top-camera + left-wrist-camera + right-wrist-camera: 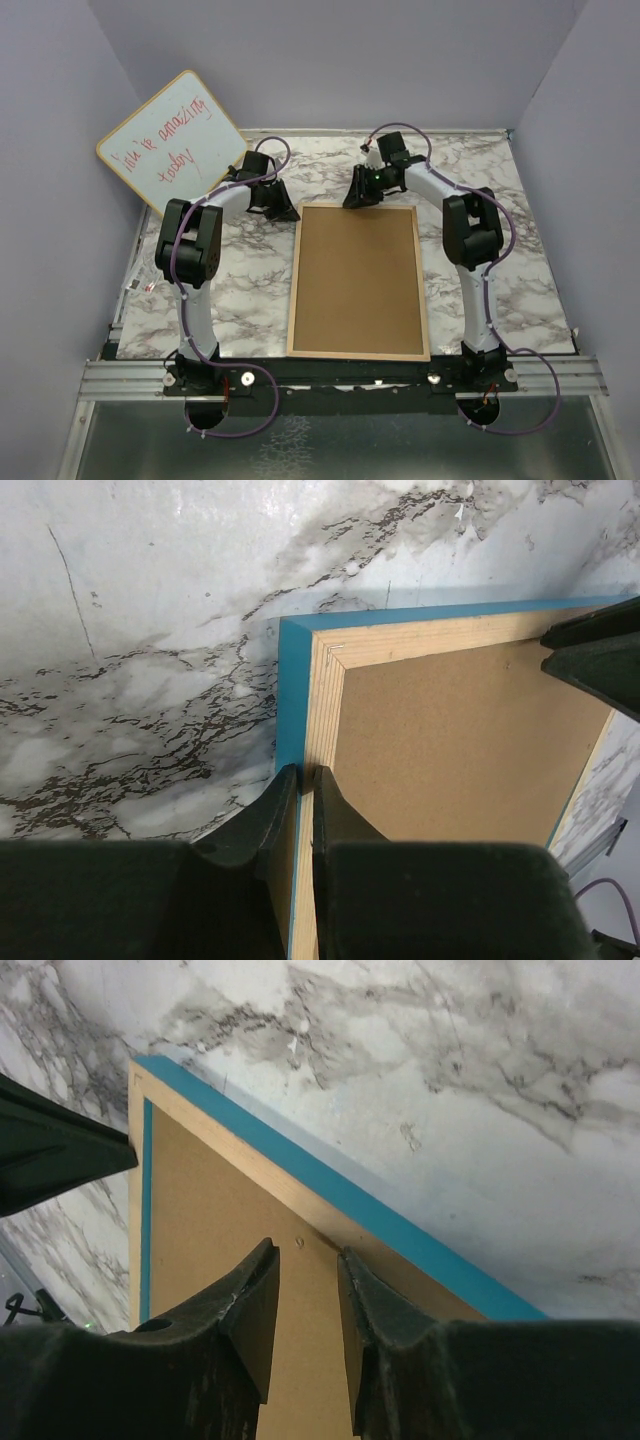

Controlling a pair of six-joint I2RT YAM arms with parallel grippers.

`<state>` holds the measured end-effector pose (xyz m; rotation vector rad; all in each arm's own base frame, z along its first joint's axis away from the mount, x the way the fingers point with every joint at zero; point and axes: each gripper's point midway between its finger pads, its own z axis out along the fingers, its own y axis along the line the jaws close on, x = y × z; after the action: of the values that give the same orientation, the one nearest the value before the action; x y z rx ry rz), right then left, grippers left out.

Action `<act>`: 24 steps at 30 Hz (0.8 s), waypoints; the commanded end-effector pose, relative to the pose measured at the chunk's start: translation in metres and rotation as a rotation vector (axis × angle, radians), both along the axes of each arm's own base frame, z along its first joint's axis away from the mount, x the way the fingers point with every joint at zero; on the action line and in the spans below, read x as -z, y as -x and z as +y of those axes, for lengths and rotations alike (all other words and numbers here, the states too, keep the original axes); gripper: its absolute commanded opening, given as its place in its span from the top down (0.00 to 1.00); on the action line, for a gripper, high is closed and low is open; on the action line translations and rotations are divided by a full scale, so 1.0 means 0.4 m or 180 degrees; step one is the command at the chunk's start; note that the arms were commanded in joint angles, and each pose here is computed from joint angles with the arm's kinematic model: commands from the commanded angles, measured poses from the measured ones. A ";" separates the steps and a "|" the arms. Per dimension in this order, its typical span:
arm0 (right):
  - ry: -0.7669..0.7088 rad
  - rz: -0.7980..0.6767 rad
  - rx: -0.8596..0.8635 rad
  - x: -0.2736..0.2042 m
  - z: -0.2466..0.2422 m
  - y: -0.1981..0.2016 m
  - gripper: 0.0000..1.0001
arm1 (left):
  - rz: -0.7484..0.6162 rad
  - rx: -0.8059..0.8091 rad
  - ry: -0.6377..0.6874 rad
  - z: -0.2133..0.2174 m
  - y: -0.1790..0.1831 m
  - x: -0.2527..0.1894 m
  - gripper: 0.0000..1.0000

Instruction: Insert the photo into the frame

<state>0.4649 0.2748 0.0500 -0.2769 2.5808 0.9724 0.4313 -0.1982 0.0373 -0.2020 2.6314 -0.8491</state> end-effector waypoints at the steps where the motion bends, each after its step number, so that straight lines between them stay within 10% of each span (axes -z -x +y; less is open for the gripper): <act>1: 0.0283 0.0310 0.0004 0.050 -0.040 0.078 0.64 | 0.0540 -0.0086 -0.0532 0.057 0.080 0.185 0.91; 14: 0.0197 -0.0046 0.0219 -0.071 -0.044 0.049 0.61 | 0.0394 -0.0038 -0.0420 0.041 0.051 0.139 0.90; 24: 0.1274 -0.0266 0.1160 -0.033 -0.235 0.014 0.52 | 0.0324 0.0072 -0.0296 0.022 0.042 0.113 0.81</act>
<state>0.4538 0.2226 0.0833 -0.0734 2.5718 0.6036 0.4334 -0.1987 0.0387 -0.1978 2.6394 -0.8503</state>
